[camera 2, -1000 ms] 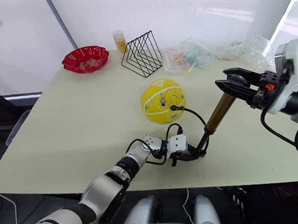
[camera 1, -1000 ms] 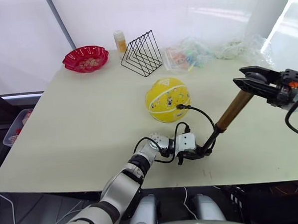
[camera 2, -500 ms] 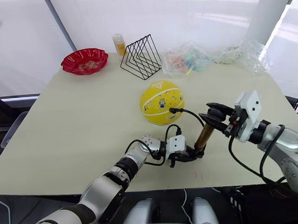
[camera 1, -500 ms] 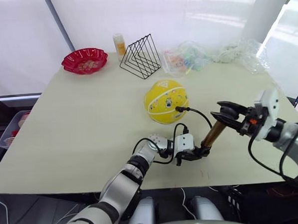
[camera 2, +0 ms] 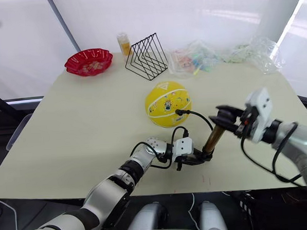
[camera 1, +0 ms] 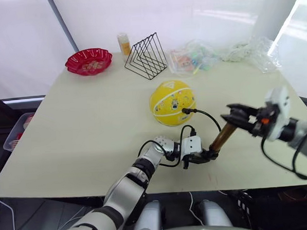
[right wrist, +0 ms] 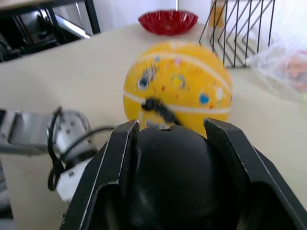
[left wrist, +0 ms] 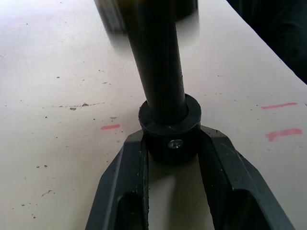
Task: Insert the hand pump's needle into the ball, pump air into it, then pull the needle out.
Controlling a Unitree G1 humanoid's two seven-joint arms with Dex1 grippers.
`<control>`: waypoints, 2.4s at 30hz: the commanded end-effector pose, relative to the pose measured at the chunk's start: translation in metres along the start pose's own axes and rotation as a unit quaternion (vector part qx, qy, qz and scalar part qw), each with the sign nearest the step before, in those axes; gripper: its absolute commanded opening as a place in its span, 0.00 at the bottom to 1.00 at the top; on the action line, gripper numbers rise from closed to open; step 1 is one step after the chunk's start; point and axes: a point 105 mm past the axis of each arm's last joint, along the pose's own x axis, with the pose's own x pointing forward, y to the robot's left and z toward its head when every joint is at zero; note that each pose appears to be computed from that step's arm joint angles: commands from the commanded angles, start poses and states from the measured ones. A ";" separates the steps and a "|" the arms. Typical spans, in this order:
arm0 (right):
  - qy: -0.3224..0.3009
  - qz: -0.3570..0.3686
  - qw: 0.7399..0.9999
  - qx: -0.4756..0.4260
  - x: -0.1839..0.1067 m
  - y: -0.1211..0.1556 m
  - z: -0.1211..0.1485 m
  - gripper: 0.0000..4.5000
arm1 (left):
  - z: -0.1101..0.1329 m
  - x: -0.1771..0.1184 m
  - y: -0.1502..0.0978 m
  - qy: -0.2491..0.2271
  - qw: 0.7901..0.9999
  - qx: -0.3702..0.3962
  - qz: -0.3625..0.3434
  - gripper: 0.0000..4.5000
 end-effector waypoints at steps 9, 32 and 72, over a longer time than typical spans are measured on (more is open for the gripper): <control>-0.062 -0.048 0.994 -0.077 -0.024 -0.006 0.069 0.37 | -0.069 -0.010 -0.052 0.118 0.986 -0.075 -0.087 0.22; 0.004 -0.051 0.998 -0.039 -0.004 0.001 -0.045 0.37 | -0.071 -0.011 -0.054 0.120 0.986 -0.075 -0.087 0.22; -0.008 -0.035 0.999 -0.027 0.005 0.009 -0.039 0.37 | -0.070 -0.013 -0.052 0.121 0.986 -0.069 -0.087 0.22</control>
